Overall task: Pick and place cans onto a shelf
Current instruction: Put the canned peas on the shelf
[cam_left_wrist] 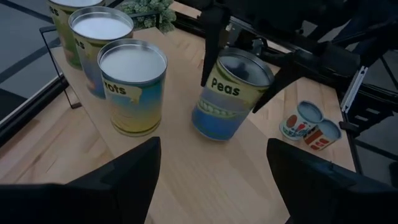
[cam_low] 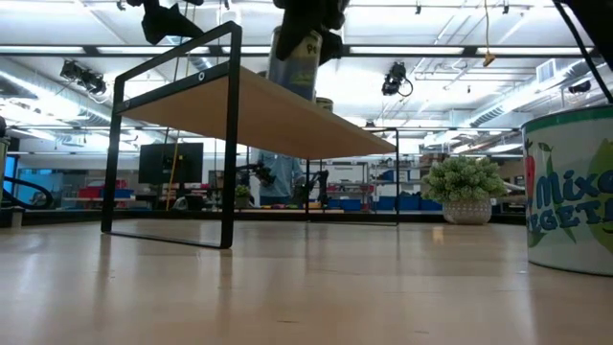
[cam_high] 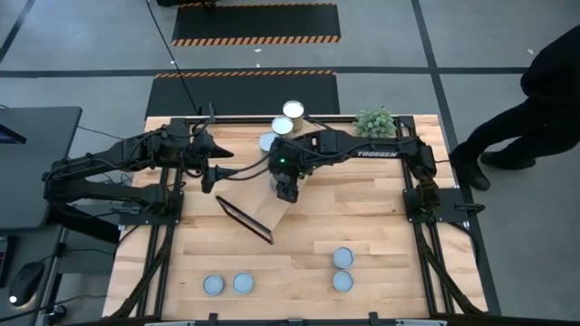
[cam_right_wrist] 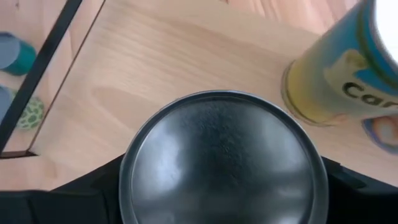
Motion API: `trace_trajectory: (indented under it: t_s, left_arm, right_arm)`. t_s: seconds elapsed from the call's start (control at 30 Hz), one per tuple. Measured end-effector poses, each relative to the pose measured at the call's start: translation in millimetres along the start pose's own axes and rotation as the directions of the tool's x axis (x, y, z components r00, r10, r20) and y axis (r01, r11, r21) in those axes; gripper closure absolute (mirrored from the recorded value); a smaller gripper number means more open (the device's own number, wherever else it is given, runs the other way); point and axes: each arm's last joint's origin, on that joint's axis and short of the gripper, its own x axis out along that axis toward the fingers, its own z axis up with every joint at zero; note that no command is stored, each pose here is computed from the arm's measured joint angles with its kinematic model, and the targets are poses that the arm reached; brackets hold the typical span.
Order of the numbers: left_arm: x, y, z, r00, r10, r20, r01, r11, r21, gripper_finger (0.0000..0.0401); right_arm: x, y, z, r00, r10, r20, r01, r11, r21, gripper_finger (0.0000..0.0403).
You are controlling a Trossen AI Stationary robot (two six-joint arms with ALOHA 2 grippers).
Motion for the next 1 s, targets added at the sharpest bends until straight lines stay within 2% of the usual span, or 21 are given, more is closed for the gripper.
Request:
trace_trajectory:
  t_s: [0.27, 0.53, 0.67, 1.0]
  left_arm:
    - [0.0, 0.0, 0.0, 1.000, 0.000, 0.000, 0.000, 1.000, 0.000, 0.0102]
    - [0.1, 0.0, -0.1, 1.000, 0.000, -0.001, 0.000, 1.000, 0.000, 0.0102]
    - [0.2, 0.0, -0.1, 1.000, 0.000, -0.001, 0.000, 1.000, 0.002, 0.0102]
    - [0.1, 0.0, -0.1, 1.000, 0.000, 0.000, 0.000, 1.000, 0.001, 0.0102]
  right_arm:
    - [8.0, -5.1, 3.0, 1.000, 0.011, 0.007, -0.011, 1.000, -0.025, 0.0042]
    - [5.3, -4.6, 7.0, 0.999, 0.008, 0.054, -0.006, 0.999, -0.041, 0.0040]
    - [5.4, -4.7, 7.0, 0.997, -0.038, 0.061, 0.040, 0.999, -0.033, 0.0040]
    - [4.3, -3.9, 12.3, 0.993, -0.028, 0.115, 0.030, 0.999, -0.021, 0.0040]
